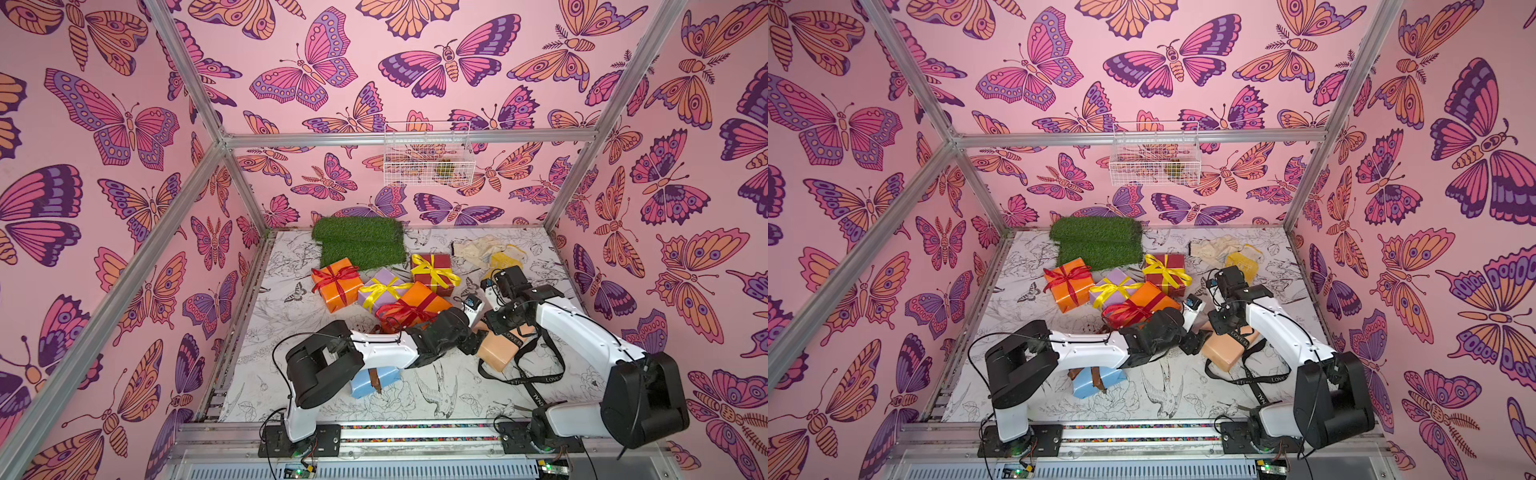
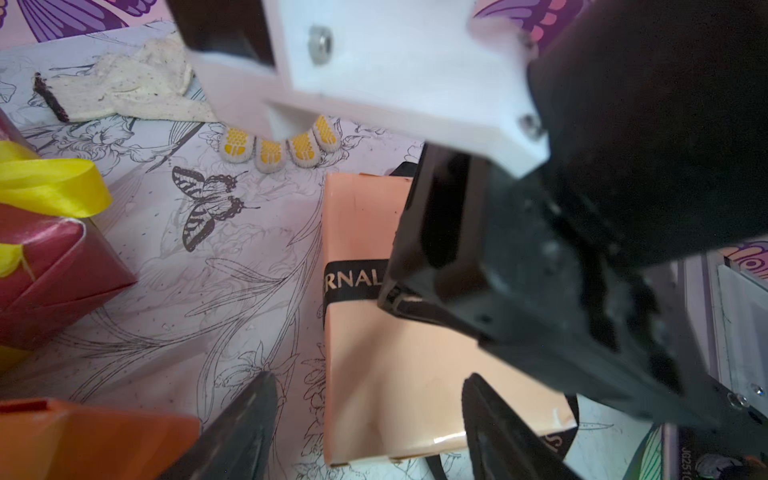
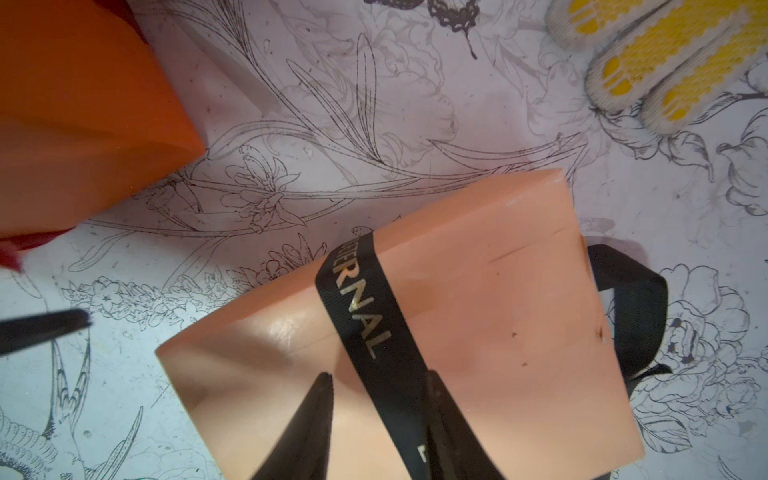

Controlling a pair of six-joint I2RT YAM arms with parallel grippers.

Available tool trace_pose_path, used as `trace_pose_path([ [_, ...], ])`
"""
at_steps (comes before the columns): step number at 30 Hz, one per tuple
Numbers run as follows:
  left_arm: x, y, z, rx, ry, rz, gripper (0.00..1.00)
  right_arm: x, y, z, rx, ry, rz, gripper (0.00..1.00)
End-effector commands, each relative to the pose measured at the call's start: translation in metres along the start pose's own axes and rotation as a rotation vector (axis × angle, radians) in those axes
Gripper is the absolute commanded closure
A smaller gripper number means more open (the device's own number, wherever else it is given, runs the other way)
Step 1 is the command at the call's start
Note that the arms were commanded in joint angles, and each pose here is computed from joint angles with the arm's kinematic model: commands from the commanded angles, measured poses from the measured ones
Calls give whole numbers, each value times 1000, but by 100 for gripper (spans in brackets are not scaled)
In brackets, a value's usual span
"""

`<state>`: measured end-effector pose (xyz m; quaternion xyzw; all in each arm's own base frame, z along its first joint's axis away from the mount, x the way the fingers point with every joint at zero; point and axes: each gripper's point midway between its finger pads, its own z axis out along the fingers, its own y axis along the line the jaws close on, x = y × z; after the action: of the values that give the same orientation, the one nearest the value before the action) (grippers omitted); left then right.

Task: Untie the ribbon bows on the gift boxes
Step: Pull the ribbon from the gift box.

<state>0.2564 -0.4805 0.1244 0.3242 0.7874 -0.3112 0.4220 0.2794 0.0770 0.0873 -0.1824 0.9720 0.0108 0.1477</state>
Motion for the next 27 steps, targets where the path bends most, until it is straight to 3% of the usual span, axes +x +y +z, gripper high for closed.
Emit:
trace_pose_path([
  [1, 19, 1, 13, -8, 56, -9, 28, 5, -1, 7, -21, 27, 38, 62],
  [14, 47, 8, 28, -32, 114, 3, 30, 7, -3, 15, -48, 56, 68, 63],
  [27, 53, 13, 28, -52, 126, 29, 30, 14, 2, 22, -68, 114, 35, 73],
])
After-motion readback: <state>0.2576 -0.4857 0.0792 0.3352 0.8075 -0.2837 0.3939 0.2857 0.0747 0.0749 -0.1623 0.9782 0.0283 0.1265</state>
